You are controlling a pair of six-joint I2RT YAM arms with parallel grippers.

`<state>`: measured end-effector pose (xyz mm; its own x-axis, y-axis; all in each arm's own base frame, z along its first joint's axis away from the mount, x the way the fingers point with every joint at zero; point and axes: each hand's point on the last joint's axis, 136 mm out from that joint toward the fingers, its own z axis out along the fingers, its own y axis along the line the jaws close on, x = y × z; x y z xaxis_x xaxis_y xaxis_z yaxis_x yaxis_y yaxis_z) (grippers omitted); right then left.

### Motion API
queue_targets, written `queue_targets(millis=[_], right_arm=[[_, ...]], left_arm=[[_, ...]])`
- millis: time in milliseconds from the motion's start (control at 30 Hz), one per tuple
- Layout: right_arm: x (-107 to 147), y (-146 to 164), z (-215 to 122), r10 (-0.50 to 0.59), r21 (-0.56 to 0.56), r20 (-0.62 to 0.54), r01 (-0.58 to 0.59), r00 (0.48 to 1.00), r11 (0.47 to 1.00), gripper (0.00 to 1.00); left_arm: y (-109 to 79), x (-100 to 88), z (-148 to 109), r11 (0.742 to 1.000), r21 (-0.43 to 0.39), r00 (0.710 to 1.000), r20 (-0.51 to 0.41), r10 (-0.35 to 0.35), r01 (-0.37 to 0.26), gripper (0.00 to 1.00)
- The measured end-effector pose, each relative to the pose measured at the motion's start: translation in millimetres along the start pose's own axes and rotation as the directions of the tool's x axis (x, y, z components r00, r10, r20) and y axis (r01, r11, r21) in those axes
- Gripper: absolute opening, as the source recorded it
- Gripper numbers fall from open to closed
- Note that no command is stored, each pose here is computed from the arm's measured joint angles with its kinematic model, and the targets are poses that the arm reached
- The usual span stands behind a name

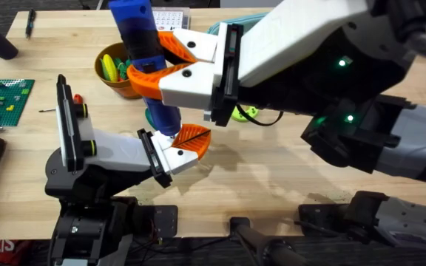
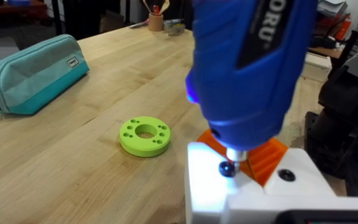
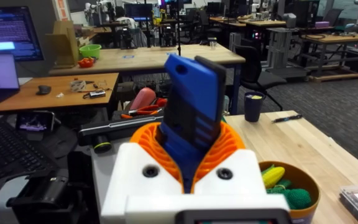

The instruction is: Pick up the gripper from the table and insert it into the empty holder that is missing its gripper. Then pick up a screw, insert it into the mounting hole, and use the screwdriver to tighten it. Finally, clean up the table by picking up the vegetable and placing it into the bucket.

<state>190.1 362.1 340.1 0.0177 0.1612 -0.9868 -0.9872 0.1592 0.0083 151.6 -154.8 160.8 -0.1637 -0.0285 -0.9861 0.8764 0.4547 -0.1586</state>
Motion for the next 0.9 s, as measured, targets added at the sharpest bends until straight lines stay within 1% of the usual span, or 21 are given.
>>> queue_targets(millis=[133, 567, 900], right_arm=[[3, -1, 0, 0.009, 0.002, -0.01, -0.009, 1.0, 1.0, 0.049], [-1, 1, -1, -0.001, -0.002, 0.007, 0.001, 1.0, 1.0, 0.049], [-15, 4, -5, -0.023, -0.005, 0.045, 0.023, 0.999, 1.0, 0.049]], left_arm=[[-0.8, -0.2, 0, 1.0, 0.005, 1.0, 0.0, -0.003, 0.003, 0.011], [-0.7, -0.2, 0, 1.0, 0.004, 1.0, 0.0, -0.002, 0.002, 0.011], [-0.7, -0.2, 0, 1.0, 0.004, 1.0, 0.001, -0.002, 0.002, 0.011]])
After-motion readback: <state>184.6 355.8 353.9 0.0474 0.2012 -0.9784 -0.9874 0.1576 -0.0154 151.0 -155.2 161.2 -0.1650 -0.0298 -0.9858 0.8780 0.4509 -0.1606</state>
